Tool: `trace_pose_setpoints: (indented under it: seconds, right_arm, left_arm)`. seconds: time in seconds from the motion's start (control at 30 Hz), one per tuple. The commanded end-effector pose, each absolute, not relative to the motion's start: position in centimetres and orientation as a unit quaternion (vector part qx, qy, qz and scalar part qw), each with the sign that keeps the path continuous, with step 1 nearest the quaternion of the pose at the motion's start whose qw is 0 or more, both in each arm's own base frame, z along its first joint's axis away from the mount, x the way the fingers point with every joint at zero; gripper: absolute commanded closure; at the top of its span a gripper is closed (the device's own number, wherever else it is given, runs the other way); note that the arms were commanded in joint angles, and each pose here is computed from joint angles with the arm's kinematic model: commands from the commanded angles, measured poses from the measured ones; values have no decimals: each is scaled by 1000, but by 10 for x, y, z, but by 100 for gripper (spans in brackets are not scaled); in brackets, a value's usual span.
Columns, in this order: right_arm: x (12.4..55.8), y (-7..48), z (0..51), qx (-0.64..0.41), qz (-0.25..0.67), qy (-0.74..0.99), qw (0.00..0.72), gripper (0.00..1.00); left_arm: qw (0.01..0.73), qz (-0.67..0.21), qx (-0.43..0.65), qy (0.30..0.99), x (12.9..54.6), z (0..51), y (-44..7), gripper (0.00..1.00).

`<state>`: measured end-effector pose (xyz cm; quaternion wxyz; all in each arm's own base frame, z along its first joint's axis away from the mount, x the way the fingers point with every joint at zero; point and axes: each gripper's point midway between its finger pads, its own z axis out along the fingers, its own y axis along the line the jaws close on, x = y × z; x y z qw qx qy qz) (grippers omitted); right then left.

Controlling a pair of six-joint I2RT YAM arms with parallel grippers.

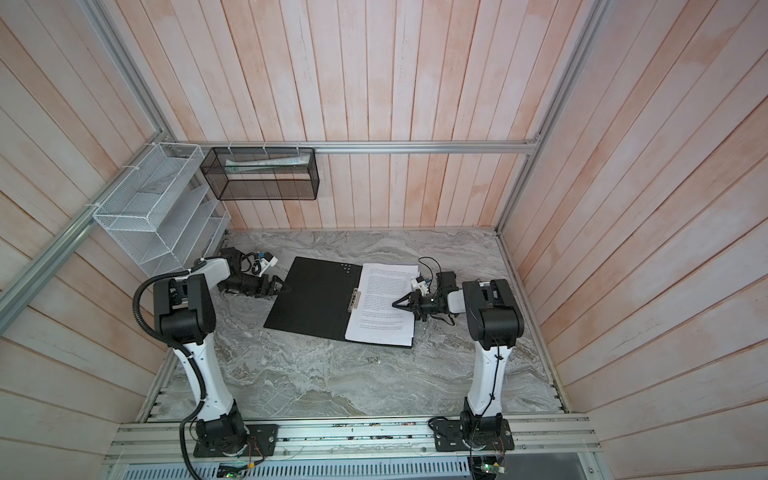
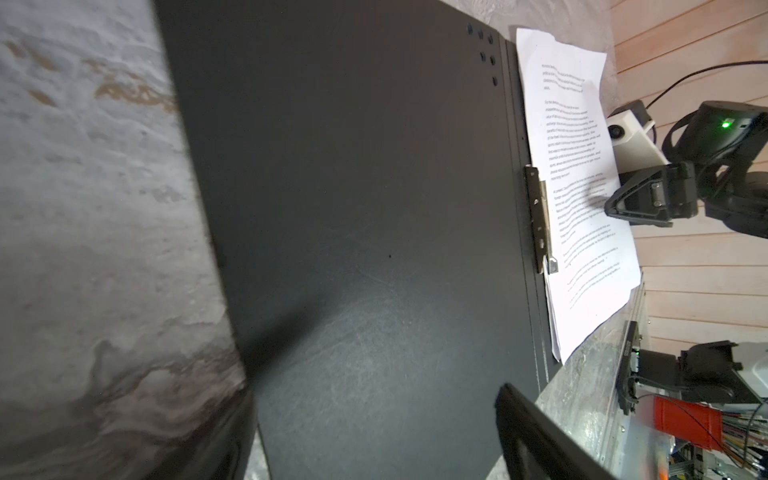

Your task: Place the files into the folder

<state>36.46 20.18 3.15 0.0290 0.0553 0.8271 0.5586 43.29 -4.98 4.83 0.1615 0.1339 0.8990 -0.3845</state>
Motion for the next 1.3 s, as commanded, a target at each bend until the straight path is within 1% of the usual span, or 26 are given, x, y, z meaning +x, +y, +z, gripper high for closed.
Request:
trace_pose_setpoints:
  seconds: [0.0,0.2,0.37,0.53,1.0,1.27]
  right_arm:
    - [336,228,28,15,549,836,-12,66]
    - [341,215,43,25,544,838,16,67]
    - [351,212,79,17,563,825,46,66]
    - [359,210,101,10,563,824,61,65]
    - [358,190,105,27,541,838,70,68]
    - [361,183,111,22,504,860,83,69]
  left_arm:
    - [-13,-522,62,850,361,34,-120,9]
    - [0,-510,60,858,367,35,-113,9]
    - [10,-504,43,862,373,35,-103,9]
    - [15,-497,43,867,371,36,-99,9]
    - [19,-494,40,869,367,38,-97,9]
    - [24,-486,39,873,364,39,-96,9]
